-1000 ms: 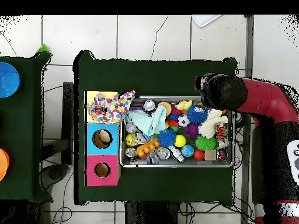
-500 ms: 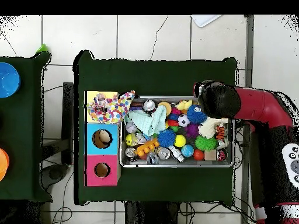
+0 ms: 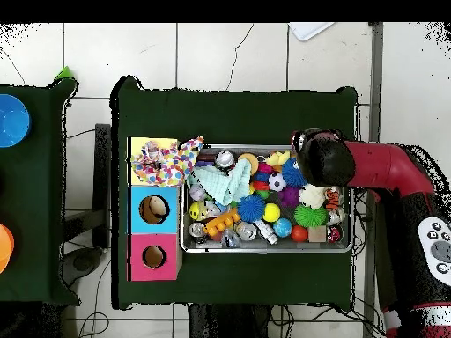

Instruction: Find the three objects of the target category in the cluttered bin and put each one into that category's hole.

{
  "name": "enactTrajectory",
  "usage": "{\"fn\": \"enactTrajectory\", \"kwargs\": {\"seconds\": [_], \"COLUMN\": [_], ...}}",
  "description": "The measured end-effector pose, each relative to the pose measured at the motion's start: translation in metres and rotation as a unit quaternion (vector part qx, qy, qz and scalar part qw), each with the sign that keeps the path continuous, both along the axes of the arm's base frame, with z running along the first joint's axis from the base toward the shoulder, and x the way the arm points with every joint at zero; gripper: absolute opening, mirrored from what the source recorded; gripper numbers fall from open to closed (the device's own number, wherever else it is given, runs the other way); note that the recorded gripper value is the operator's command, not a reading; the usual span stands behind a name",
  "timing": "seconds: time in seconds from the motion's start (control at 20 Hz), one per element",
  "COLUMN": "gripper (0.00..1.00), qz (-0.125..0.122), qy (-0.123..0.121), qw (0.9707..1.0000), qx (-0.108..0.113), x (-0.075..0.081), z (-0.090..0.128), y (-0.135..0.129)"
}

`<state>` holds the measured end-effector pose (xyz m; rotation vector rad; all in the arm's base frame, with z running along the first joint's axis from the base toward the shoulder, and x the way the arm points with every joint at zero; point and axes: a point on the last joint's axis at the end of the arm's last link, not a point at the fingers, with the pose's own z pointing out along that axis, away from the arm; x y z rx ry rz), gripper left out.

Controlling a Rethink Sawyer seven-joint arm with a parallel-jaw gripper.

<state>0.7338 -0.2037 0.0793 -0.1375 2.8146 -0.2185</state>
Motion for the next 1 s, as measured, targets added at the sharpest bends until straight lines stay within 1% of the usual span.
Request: {"fn": "enactTrajectory", "kwargs": {"seconds": [0.1, 0.15, 0.3, 0.5, 0.55, 0.85, 1.0], "gripper": [1.00, 1.00, 1.00, 1.00, 1.00, 1.00, 1.00], "qz": [0.001, 0.002, 0.001, 0.001, 0.001, -0.002, -0.003], "qy": [0.003, 0.008, 0.013, 0.022, 0.025, 0.033, 0.036], "qw": [1.0000, 1.0000, 0.9999, 0.9997, 0.9996, 0.9994, 0.9993], "qx": [-0.002, -0.003, -0.003, -0.006, -0.008, -0.011, -0.010], "x": [-0.003, -0.007, -0.012, -0.022, -0.027, -0.038, -0.041], "z": [-0.005, -0.012, -0.020, -0.035, -0.040, -0.051, -0.056], "y": [-0.002, -0.007, -0.012, -0.022, -0.028, -0.042, -0.045]}}
